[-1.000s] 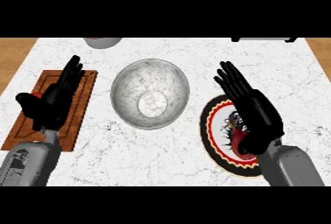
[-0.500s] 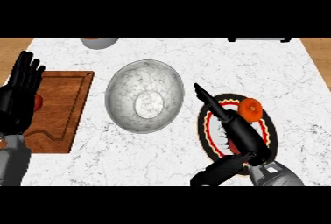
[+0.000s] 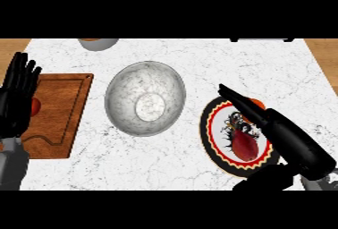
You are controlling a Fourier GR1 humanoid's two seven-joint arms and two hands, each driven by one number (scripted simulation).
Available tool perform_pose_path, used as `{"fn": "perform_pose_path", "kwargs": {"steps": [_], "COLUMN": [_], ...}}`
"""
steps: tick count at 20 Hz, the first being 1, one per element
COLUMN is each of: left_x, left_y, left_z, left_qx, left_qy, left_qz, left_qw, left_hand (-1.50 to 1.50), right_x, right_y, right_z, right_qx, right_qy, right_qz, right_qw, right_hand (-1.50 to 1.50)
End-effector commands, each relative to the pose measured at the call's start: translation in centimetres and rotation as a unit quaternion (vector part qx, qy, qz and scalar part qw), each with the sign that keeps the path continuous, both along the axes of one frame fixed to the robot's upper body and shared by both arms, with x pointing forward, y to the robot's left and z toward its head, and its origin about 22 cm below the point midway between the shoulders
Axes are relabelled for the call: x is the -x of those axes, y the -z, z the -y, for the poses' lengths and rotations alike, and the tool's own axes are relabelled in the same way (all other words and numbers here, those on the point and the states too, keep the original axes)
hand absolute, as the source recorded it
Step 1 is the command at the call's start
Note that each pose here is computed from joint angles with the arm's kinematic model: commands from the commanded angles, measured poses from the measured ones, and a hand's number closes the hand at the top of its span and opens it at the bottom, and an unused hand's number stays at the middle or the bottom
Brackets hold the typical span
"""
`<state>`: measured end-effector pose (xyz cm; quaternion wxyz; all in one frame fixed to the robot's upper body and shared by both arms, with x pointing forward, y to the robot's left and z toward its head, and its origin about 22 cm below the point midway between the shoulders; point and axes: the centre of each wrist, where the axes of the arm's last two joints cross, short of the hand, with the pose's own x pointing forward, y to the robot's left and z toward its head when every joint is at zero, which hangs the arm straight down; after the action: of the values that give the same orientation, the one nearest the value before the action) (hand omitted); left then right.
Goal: Pick the pear from the plate and place it in the bowl
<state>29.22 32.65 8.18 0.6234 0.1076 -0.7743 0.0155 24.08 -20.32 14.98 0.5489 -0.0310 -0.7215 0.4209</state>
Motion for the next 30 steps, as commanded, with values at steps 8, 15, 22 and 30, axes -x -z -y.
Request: {"fn": "perform_pose_path", "kwargs": {"steps": [8,15,22,30], "left_x": [-0.2,-0.8,0.4,-0.3], "left_y": [0.1,0.2,-1.9,-1.4], "left_z": [0.1,0.8,-2.6,-0.5], "left_qx": [0.001,-0.006,-0.003,-0.001], "left_qy": [0.016,0.003,0.006,0.0], "left_qz": [0.0,0.005,0.009,0.0], "left_qw": [0.9999,1.0,0.9999,1.0], "left_hand": [0.0,0.0,0.0,0.0], "right_x": [-2.3,-3.6,-4.5,-5.1], "right_y": [-8.3,-9.2,-7.8,-0.7], "right_z": [3.4,3.7,3.3,3.6], "right_qx": [0.285,0.353,0.361,0.356], "right_qy": [-0.047,-0.092,-0.088,-0.079], "right_qz": [-0.102,-0.149,-0.158,-0.185], "right_qw": [0.952,0.919,0.915,0.913], "right_hand": [-1.5,-1.5,-1.5,-1.5]}}
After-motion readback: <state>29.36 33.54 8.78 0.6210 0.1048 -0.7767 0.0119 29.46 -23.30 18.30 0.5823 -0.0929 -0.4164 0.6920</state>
